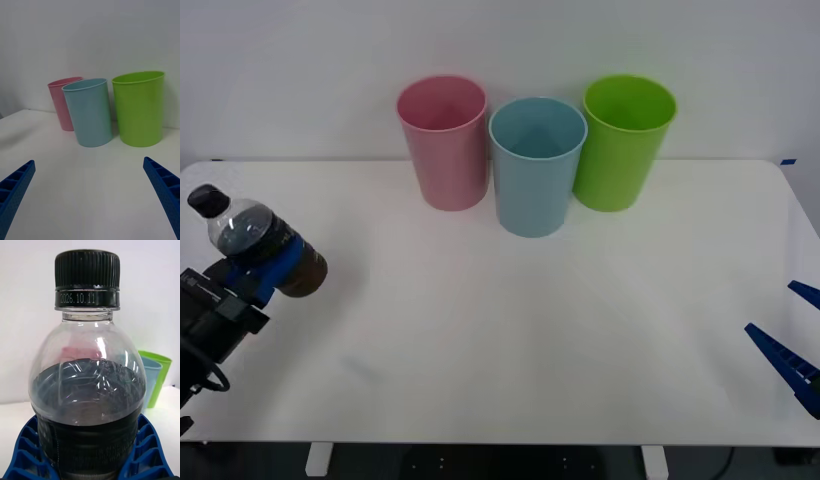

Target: Grasp the object on the table and drop it into the matching bin: aluminum can to the light blue bin, PET bottle to the pink bin.

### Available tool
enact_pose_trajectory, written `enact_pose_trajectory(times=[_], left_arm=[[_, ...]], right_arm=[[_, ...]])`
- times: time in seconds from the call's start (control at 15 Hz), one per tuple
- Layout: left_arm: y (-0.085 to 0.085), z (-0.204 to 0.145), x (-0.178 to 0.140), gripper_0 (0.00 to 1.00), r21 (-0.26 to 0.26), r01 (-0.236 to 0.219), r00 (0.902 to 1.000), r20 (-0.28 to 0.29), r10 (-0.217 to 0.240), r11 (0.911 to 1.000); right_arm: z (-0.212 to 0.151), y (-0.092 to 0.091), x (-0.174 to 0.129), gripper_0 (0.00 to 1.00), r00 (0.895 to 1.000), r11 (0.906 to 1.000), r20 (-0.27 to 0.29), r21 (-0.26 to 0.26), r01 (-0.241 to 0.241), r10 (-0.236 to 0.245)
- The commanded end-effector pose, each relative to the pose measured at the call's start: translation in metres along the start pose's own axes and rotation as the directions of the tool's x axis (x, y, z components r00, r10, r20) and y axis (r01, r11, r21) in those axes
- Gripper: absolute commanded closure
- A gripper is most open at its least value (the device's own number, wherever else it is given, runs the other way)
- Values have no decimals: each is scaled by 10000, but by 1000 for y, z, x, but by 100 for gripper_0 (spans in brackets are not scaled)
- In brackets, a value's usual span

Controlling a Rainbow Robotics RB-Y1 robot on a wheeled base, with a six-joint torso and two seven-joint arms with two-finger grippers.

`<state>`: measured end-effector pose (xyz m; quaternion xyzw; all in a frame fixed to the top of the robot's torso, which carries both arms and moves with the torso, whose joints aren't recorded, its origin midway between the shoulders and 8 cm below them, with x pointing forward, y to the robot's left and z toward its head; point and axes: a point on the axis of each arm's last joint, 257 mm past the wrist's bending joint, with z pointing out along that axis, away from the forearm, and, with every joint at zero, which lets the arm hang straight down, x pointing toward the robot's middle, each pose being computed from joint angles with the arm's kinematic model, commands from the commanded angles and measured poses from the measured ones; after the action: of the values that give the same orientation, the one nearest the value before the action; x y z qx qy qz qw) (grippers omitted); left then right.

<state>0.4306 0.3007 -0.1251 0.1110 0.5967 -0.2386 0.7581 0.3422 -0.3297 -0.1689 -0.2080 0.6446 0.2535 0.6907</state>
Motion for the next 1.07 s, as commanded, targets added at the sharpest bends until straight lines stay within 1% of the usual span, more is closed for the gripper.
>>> enact_pose_trajectory(times=[0.07, 0.13, 0.2, 0.33, 0.4, 0.53, 0.6, 0.67, 0.8, 1.0, 1.07], left_arm=[[5, 17, -28, 100, -376, -334, 9986, 388, 349, 9987], [8, 30, -37, 100, -452, -530, 9971, 517, 553, 9976], [8, 42, -45, 100, -421, -679, 9954, 647, 705, 9968], [5, 63, -61, 100, -204, -383, 9953, 885, 400, 9991], [4, 71, -67, 100, -124, -345, 9946, 975, 356, 9993], [0, 87, -79, 100, 73, -138, 9937, 1115, 129, 9999], [-1, 94, -84, 100, 117, -126, 9933, 1146, 112, 9999], [0, 103, -88, 100, 77, -311, 9939, 1057, 302, 9995], [3, 118, -92, 100, -19, -544, 9928, 1071, 543, 9985], [5, 151, -87, 100, 123, -817, 9928, 885, 803, 9966], [1, 165, -86, 100, 256, -846, 9930, 854, 821, 9961]], right_arm=[[0, 0, 0, 0, 10000, 10000, 0, 0, 0, 0], [0, 0, 0, 0, 10000, 10000, 0, 0, 0, 0], [0, 0, 0, 0, 10000, 10000, 0, 0, 0, 0], [0, 0, 0, 0, 10000, 10000, 0, 0, 0, 0], [0, 0, 0, 0, 10000, 10000, 0, 0, 0, 0], [0, 0, 0, 0, 10000, 10000, 0, 0, 0, 0], [0, 0, 0, 0, 10000, 10000, 0, 0, 0, 0], [0, 0, 0, 0, 10000, 10000, 0, 0, 0, 0], [0, 0, 0, 0, 10000, 10000, 0, 0, 0, 0], [0, 0, 0, 0, 10000, 10000, 0, 0, 0, 0], [0, 0, 0, 0, 10000, 10000, 0, 0, 0, 0]])
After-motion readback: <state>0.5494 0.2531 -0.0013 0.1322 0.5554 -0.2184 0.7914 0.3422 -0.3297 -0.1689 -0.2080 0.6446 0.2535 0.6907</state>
